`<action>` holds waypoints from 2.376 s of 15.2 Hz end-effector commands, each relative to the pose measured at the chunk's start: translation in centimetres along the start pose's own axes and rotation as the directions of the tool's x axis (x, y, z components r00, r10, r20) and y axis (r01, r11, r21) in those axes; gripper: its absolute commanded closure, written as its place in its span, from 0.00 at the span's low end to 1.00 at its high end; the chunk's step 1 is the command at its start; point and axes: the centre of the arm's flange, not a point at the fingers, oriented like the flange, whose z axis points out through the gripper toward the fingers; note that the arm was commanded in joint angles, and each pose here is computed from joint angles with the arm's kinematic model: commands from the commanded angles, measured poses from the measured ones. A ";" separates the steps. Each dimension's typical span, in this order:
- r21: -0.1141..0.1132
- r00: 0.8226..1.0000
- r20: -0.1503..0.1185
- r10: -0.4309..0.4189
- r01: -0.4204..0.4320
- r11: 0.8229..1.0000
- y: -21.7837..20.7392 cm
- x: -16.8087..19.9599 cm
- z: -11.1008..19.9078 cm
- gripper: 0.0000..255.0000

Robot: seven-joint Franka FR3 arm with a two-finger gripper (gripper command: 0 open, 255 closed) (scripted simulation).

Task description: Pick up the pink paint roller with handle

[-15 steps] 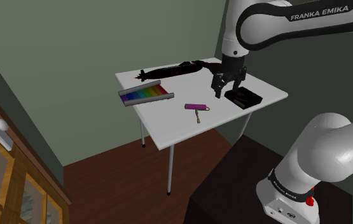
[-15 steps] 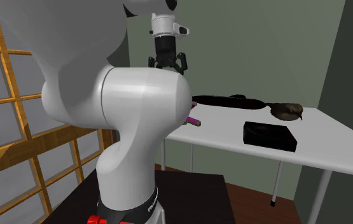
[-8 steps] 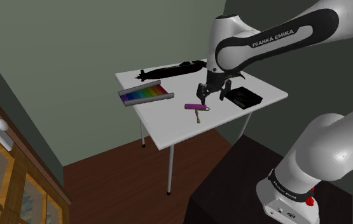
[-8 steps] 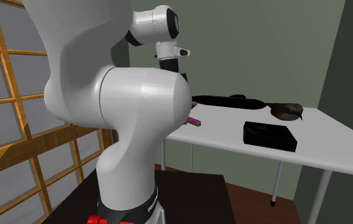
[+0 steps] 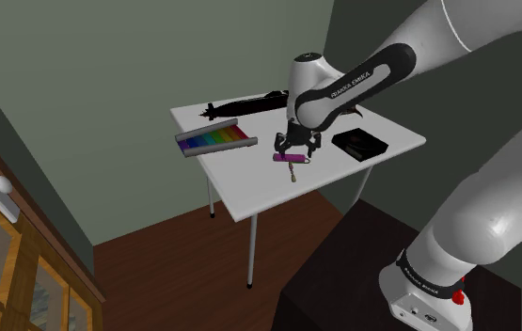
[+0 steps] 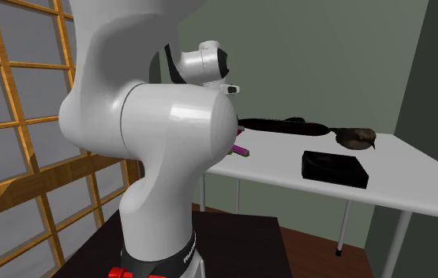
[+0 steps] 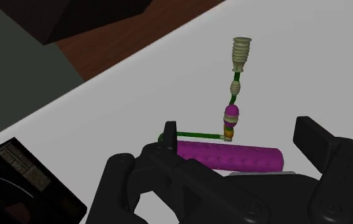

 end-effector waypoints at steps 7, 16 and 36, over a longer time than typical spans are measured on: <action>-0.001 0.997 -0.019 0.073 -0.073 0.997 -1.0 1.1 5.1 0.00; -0.001 0.997 -0.019 0.073 -0.073 0.997 -1.2 1.0 6.4 1.00; -0.001 0.997 -0.019 0.073 -0.073 0.997 -0.4 1.9 -1.4 1.00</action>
